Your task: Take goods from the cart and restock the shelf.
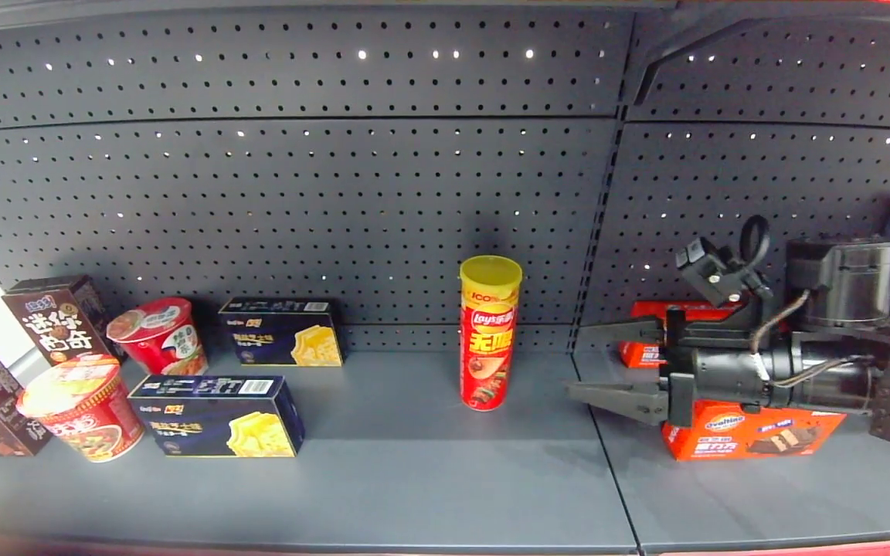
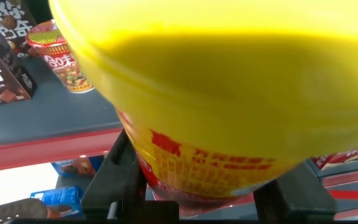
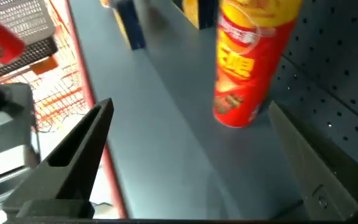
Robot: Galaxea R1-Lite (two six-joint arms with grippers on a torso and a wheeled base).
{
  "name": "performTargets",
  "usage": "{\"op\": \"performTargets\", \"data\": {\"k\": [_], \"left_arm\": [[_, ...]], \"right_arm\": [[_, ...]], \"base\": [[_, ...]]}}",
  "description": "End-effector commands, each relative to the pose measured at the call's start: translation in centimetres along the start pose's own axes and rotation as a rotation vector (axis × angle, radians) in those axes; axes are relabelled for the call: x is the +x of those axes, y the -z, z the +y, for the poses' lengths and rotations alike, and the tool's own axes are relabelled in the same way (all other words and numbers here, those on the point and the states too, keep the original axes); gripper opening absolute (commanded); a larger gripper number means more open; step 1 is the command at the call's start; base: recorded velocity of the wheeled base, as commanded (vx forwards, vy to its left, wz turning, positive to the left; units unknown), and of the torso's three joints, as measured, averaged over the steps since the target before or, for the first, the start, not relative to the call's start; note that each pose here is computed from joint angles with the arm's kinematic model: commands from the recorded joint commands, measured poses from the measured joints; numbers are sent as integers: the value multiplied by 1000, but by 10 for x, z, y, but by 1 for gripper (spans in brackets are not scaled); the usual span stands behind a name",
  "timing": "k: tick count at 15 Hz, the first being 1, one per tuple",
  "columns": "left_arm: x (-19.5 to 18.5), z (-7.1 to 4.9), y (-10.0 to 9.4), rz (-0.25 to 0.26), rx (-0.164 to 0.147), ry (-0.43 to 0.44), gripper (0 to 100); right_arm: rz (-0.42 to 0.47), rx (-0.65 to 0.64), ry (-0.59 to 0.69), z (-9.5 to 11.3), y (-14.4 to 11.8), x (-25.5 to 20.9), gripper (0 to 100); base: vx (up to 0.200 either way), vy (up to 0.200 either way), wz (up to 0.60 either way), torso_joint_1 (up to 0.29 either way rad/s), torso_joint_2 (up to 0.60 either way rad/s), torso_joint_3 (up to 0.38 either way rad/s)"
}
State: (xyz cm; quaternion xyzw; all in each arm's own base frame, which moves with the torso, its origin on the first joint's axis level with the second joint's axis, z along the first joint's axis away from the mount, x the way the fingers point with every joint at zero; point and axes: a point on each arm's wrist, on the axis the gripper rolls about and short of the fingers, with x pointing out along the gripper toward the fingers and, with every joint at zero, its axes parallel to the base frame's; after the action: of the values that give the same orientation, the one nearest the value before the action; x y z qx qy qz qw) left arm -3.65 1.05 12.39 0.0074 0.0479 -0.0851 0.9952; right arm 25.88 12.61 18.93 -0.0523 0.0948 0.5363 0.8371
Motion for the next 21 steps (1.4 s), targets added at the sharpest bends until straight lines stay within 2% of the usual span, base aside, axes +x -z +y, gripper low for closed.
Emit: {"op": "performTargets", "data": {"k": [1,7,11,21], "left_arm": [[0,0,0,4,-1,-3,0],[2,0,4,18,0,-13,0],[4,0,7,29,0,-11,0],[5,0,12,46,0,-14,0]], "right_arm": [[41,36,-14,-25,18,29,100],[68,53,-5,-48,32,56,100],[54,40,-1,-65,32,75,100],[56,32,19,-83,42,114,100]], "base": [[0,0,0,0,0,0],[0,0,0,0,0,0],[0,0,0,0,0,0],[0,0,0,0,0,0]]}}
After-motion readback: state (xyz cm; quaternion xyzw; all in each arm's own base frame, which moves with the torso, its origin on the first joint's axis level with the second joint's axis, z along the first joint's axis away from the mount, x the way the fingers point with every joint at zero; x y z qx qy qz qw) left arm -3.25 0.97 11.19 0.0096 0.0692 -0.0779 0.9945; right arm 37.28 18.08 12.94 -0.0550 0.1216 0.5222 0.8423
